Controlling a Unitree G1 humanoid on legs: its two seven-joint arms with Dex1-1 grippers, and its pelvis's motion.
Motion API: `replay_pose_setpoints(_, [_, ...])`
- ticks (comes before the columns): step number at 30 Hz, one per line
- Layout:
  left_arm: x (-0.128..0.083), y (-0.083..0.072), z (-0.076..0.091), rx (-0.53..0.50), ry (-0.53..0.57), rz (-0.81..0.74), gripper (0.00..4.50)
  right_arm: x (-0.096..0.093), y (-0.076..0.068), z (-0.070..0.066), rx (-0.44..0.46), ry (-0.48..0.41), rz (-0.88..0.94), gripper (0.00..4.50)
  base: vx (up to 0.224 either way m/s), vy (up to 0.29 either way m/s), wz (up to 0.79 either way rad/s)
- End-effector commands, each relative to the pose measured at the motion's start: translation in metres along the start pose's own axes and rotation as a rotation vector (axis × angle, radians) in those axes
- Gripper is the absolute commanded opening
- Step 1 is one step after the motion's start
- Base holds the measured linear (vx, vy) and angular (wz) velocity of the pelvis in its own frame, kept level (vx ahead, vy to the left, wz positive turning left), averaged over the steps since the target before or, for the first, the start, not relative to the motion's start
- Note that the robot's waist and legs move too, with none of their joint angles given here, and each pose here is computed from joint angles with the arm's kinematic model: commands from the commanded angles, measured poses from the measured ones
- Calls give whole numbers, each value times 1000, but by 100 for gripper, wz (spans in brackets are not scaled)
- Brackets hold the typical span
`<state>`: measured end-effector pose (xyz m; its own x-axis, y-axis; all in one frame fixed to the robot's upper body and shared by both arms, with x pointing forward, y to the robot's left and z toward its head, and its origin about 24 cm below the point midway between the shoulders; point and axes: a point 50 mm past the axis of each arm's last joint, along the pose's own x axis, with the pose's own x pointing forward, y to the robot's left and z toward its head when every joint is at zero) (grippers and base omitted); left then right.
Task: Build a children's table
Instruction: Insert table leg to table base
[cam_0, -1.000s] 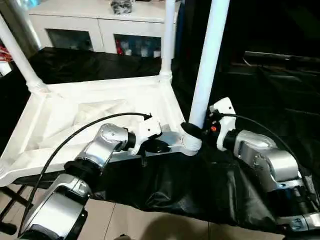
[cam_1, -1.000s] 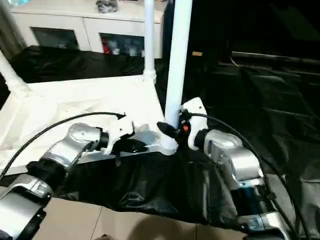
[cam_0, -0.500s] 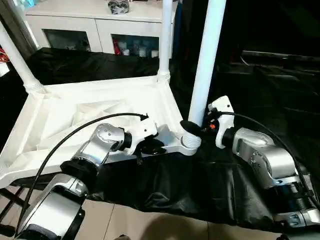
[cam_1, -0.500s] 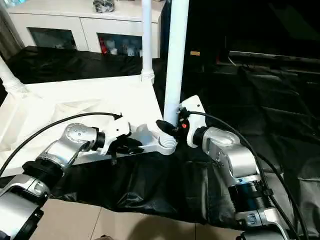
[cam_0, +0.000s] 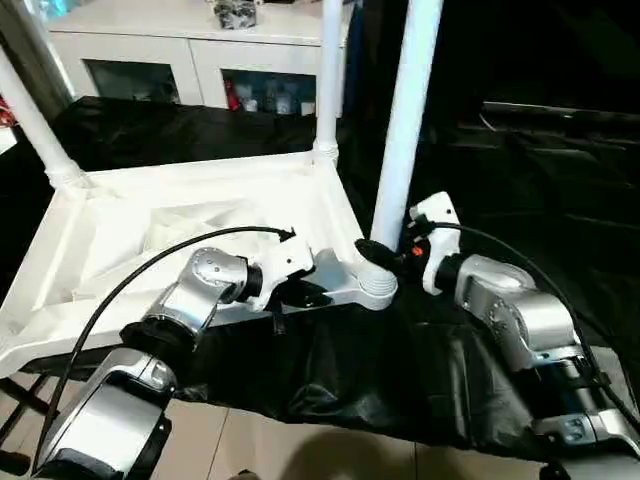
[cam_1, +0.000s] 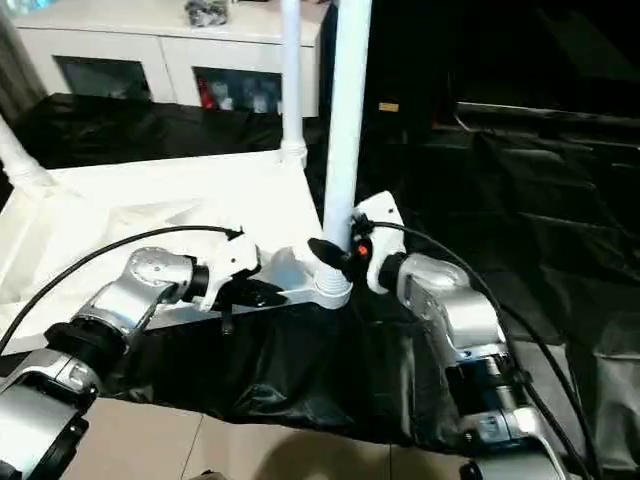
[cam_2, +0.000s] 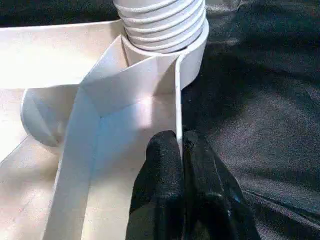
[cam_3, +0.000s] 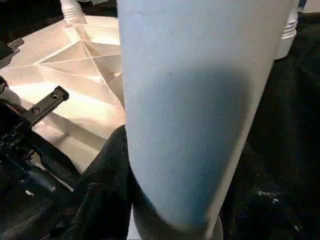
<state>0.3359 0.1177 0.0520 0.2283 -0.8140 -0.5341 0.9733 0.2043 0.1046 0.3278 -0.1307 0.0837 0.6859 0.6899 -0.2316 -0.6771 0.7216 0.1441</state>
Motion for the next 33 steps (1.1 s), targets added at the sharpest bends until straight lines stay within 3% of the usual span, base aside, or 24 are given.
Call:
replay_pose_setpoints(1, [0,0,3,-9,-59,13,0,1,-2,5,-7,-26,-8,188,0,0,0])
replay_pose_setpoints(7, [0,-1,1,-27,-71,22,0,-12,-9,-15,111,-79,-36,188,0,0,0])
replay_pose_setpoints(19, [2,2,2,-20,-59,52,0,-28,-14,-48,203,-138,-106,188,0,0,0])
replay_pose_setpoints(26, [2,5,2,-20,-61,79,0,-26,-5,-56,134,-88,-105,188,0,0,0])
replay_pose_setpoints(28, [3,4,2,-19,-60,73,0,-23,0,-56,52,-45,-84,188,0,0,0])
replay_pose_setpoints(33, [4,3,2,-7,-52,59,0,-17,4,-55,-24,11,-41,188,0,0,0])
